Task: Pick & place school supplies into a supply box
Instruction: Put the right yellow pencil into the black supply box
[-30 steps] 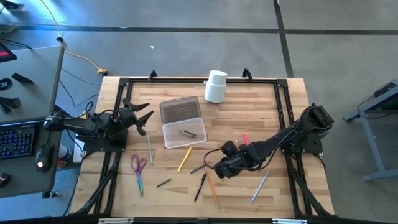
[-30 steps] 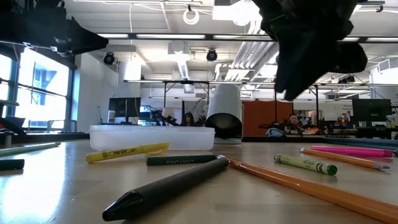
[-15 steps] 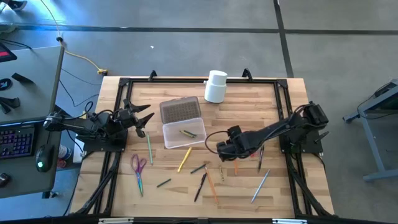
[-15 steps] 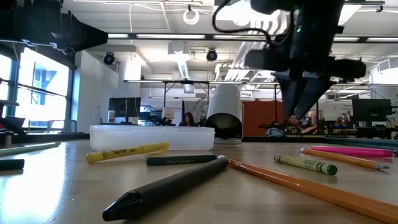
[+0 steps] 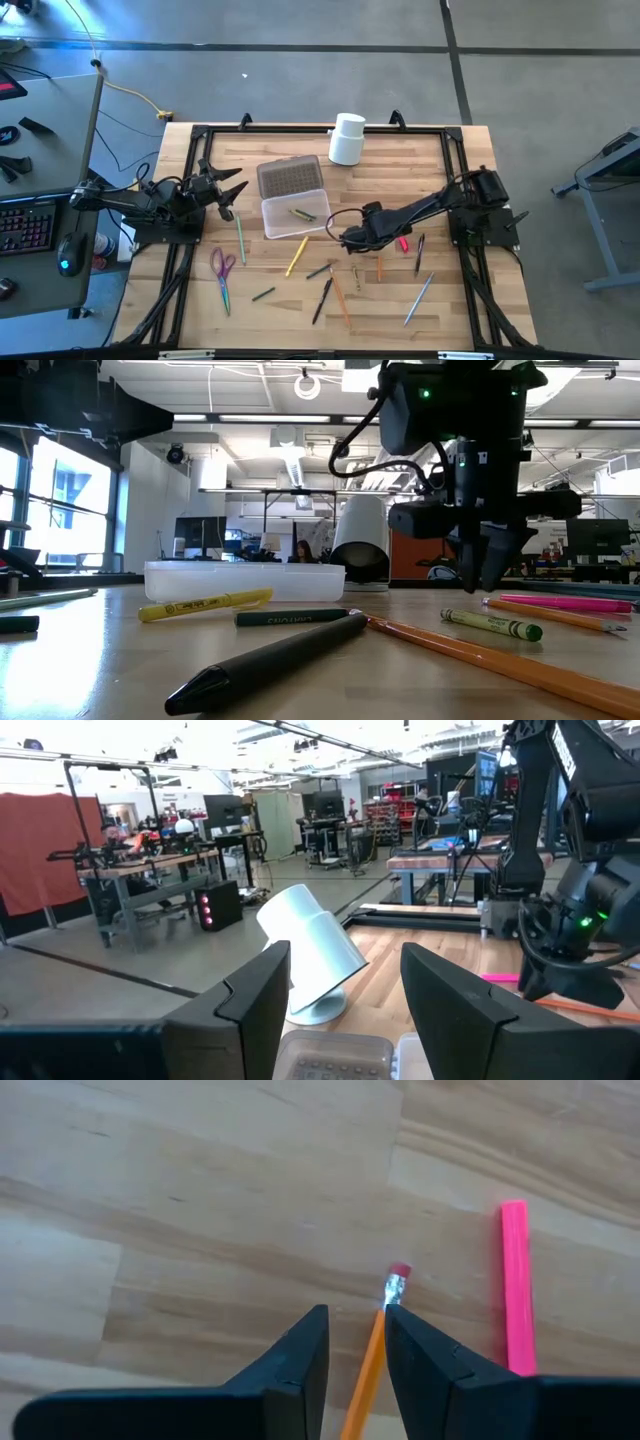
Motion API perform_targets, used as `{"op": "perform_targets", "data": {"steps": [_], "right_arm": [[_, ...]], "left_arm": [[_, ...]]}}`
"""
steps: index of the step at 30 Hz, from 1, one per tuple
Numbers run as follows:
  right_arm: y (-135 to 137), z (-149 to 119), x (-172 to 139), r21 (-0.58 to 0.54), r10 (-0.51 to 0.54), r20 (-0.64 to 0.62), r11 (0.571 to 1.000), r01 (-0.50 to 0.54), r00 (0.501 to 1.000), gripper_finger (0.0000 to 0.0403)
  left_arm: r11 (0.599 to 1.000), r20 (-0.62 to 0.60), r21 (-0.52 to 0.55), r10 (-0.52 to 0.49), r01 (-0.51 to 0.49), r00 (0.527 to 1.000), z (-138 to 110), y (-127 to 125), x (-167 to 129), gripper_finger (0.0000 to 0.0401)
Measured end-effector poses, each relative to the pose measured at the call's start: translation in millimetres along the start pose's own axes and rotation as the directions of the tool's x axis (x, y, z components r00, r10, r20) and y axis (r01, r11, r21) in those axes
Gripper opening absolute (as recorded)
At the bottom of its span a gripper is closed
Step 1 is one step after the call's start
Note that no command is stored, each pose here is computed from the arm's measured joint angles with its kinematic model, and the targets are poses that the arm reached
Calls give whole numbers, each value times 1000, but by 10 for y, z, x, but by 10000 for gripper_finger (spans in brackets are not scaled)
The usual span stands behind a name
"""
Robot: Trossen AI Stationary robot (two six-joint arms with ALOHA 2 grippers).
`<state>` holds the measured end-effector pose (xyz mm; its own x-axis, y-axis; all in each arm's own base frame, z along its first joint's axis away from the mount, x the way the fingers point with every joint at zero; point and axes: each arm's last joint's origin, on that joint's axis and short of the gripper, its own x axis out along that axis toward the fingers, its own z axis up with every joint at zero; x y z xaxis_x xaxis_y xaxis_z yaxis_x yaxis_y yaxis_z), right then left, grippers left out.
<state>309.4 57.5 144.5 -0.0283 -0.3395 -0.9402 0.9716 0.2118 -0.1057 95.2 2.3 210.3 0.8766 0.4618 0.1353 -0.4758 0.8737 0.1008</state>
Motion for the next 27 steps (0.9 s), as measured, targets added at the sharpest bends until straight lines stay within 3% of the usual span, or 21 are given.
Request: {"op": "perform_targets", "data": {"steps": [27], "right_arm": [[-31, 11, 12, 33, -37, 52, 999, 36, 998, 84]], "left_arm": [[1000, -2, -29, -1, 0, 1000, -3, -1, 0, 225]]}}
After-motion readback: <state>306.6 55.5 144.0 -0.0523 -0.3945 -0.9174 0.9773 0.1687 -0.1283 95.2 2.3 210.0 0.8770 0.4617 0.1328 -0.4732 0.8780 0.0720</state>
